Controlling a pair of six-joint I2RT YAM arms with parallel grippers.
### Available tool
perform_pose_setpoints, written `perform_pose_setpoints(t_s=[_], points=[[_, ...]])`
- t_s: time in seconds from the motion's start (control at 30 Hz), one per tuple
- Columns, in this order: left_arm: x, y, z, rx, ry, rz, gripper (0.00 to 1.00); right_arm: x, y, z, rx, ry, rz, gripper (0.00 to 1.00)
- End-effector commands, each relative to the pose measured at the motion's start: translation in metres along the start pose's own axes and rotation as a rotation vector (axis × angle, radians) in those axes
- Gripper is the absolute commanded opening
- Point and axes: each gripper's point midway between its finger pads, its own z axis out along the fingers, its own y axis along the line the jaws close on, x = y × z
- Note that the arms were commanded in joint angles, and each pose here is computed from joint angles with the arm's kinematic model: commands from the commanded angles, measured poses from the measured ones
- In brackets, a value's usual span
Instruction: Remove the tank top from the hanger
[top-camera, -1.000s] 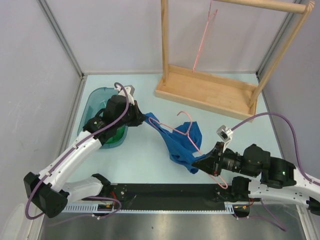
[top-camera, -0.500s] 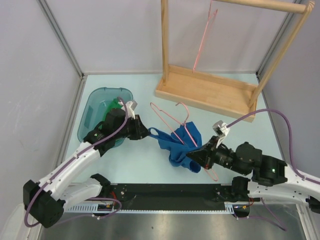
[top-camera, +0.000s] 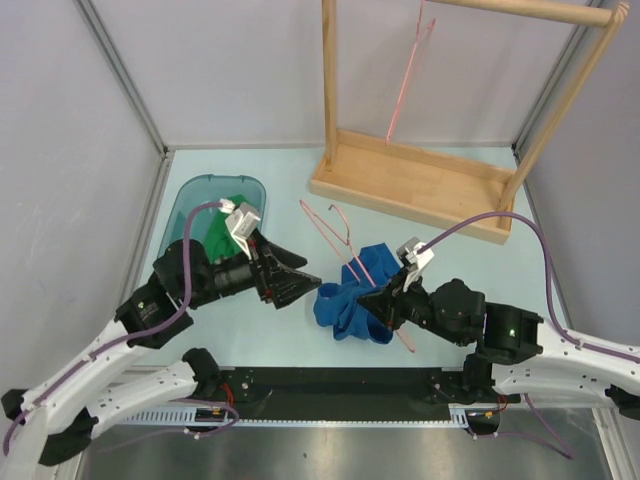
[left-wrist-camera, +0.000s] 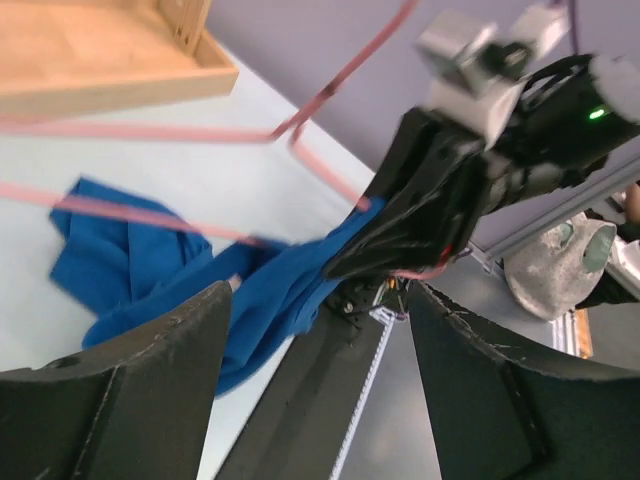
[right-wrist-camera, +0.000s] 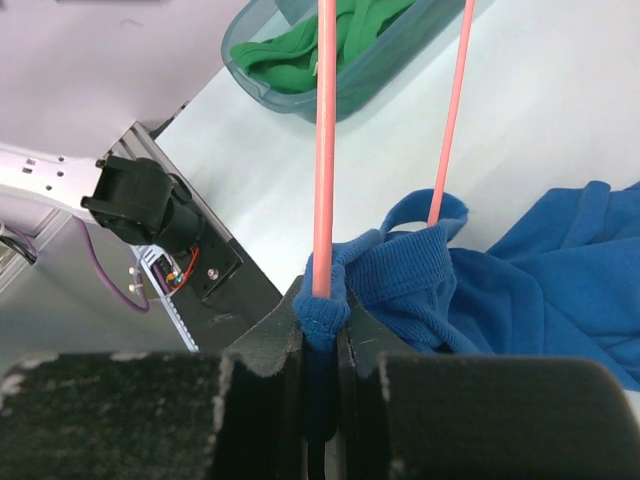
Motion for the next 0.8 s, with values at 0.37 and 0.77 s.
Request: perform_pose_setpoints(t_s=[0.37, 0.77], points=[[-0.049, -0.022, 0.061, -0.071, -0.052, 0.302, 0.75, -0.019, 0.023, -0.009, -0.089, -0.035, 0.118, 0.00], [-0.043, 0.005, 0.094, -0.191, -0.011, 0.410, 0.40, -0.014, 0.041, -0.014, -0.192, -0.011, 0.159, 0.00]])
